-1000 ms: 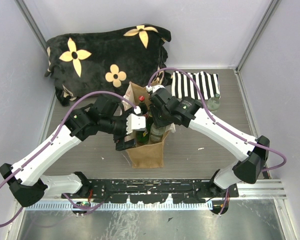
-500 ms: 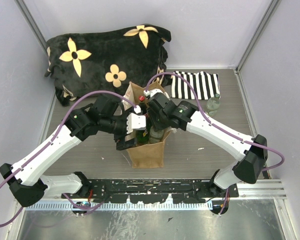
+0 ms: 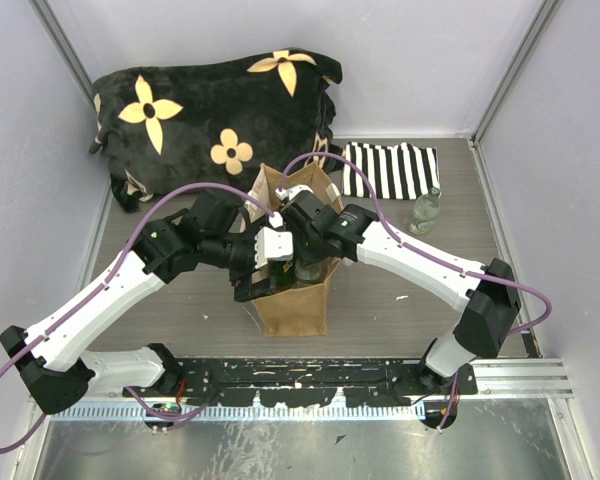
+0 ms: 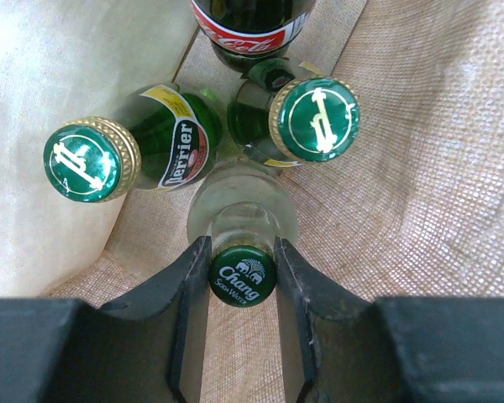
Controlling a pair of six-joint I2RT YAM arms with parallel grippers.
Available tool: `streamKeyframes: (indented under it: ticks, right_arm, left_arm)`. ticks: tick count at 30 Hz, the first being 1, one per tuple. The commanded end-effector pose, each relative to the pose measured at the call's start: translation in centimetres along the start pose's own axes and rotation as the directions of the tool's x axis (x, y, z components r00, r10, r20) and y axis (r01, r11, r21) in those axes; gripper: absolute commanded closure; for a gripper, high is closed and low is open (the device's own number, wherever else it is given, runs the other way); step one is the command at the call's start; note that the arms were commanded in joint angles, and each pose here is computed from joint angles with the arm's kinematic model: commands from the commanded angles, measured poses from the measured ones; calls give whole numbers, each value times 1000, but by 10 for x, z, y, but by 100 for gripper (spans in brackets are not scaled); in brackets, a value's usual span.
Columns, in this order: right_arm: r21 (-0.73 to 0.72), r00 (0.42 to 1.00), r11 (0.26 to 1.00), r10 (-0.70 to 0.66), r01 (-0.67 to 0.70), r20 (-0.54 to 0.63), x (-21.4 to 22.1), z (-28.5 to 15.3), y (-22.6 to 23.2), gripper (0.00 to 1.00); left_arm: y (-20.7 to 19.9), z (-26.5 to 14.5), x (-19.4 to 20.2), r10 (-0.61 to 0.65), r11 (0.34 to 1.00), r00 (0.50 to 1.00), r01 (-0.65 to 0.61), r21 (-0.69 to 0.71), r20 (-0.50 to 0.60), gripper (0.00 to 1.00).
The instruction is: Place the beverage into the canvas bag
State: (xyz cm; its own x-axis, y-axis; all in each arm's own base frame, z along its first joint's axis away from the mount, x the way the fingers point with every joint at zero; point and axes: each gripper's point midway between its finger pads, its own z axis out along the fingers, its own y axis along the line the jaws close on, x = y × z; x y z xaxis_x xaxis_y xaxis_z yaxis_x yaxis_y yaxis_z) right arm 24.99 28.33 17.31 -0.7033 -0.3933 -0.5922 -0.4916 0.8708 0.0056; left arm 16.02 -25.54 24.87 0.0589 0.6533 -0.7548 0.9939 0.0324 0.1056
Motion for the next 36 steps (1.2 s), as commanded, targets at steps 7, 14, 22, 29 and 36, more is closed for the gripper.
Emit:
streamKeyframes:
  ticks: [7,14,22,29,36]
  right_arm:
    - [-74,998,997,21,-17,58,-7,5,20,99]
    - [-46,1000,999,12,-13,-15,15,13,14,99]
    - [-31,999,999,29,-29,-27,16,8,11,75]
    - [-15,996,998,56,-55,74,-15,-11,7,48]
    - [-25,986,997,73,-70,148,-40,-28,8,44]
  left_arm:
    - [-6,1,-1,10,1000,1000,-10,14,23,2]
    - [-4,4,-1,17,1000,1000,-18,11,25,2]
    - [-3,6,-2,35,999,999,-36,17,30,2]
    - [0,9,-5,62,998,998,-63,23,34,2]
    - [5,18,-5,131,991,991,-132,27,27,2]
